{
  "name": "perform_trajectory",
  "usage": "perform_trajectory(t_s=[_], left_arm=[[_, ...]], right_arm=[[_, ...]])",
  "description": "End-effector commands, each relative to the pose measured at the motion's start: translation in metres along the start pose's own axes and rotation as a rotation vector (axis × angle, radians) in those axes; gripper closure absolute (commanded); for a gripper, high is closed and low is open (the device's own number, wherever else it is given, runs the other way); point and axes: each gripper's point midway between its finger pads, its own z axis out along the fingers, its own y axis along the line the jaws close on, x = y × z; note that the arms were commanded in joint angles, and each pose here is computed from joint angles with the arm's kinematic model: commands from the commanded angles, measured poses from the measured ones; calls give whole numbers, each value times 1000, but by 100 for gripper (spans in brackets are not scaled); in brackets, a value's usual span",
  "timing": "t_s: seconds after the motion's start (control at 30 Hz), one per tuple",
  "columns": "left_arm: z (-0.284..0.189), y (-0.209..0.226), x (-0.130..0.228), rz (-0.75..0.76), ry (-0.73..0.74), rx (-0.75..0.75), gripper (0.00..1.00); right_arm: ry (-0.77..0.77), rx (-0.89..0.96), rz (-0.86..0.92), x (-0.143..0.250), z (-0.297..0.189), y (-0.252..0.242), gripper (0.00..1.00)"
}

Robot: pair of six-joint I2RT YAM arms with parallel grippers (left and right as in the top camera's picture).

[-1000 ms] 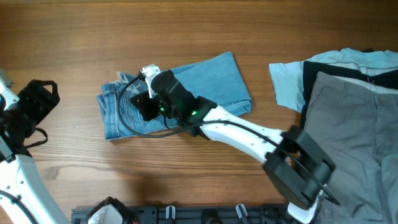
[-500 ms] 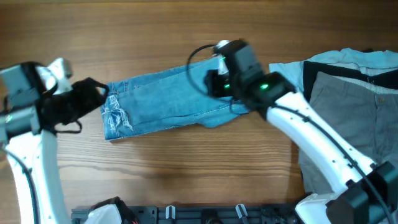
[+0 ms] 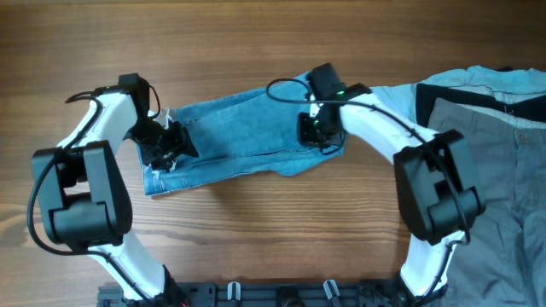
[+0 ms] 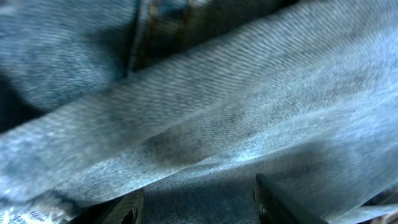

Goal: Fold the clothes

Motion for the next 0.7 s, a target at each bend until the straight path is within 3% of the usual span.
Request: perform_trajectory(t_s=[0.0,0.07,0.17,0.27,0.4,0.5,0.67], left_arm=[[-20,43,-21,-151,-61,-61,43],[-59,28,-27,-184,-95,73,44],[-114,31,-29,-187,-223,90,38],[-141,53,-24,-223,-313,31,19],[-123,66,-16,-212,-263,20,6],[-96,71,-5,-109,-206,7,4],[-92,74,-10,-92,-229,-2,0]], right_arm=[[96,-78,94,10,-1,-15,80],[106,-75,109,11,-2,-19,80],[111,-73,111,13,-3,-19,80],[117,-71,113,14,-3,-20,79],[117,-71,113,14,-3,-20,79],[119,-70,115,15,-3,-20,78],[122,-69,118,15,-3,-20,75]])
